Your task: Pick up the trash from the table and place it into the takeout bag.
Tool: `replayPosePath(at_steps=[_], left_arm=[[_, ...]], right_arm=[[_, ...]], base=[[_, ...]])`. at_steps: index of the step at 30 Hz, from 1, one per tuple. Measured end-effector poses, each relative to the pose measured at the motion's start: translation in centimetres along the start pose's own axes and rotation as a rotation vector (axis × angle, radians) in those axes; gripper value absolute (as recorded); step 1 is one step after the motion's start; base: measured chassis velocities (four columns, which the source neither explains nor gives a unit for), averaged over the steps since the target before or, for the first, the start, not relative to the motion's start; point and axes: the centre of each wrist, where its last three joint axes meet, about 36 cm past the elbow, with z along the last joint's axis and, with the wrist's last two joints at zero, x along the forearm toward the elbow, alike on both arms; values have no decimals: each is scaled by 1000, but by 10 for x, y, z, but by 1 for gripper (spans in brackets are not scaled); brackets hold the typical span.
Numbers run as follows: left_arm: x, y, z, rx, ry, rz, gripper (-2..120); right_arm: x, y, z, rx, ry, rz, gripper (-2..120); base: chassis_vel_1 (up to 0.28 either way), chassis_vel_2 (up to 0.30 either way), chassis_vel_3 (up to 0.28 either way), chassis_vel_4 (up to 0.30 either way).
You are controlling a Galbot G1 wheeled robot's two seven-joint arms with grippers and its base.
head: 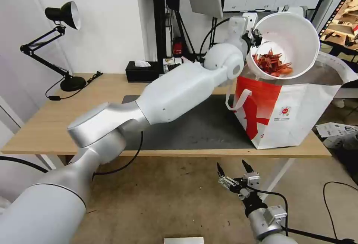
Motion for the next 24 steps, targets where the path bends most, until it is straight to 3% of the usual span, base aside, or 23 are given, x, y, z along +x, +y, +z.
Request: replayPosePath(at_steps=[5,9,14,19,24], left_arm=[[5,-5,10,-32,6,32,0],[10,-20,11,30,83,102,0],[6,-27,18,52,123,108,0],[6,-30,44,67,191,112,0],[9,-32,57,65,219,111,0]], right_arm=[[0,0,0,0,0,0,100],[0,0,0,0,0,0,100],[0,0,0,0,0,0,100],[0,0,0,0,0,0,100],[0,0,0,0,0,0,100]], base=[[0,0,0,0],[0,0,0,0],[0,0,0,0],[0,0,0,0],[0,0,0,0]])
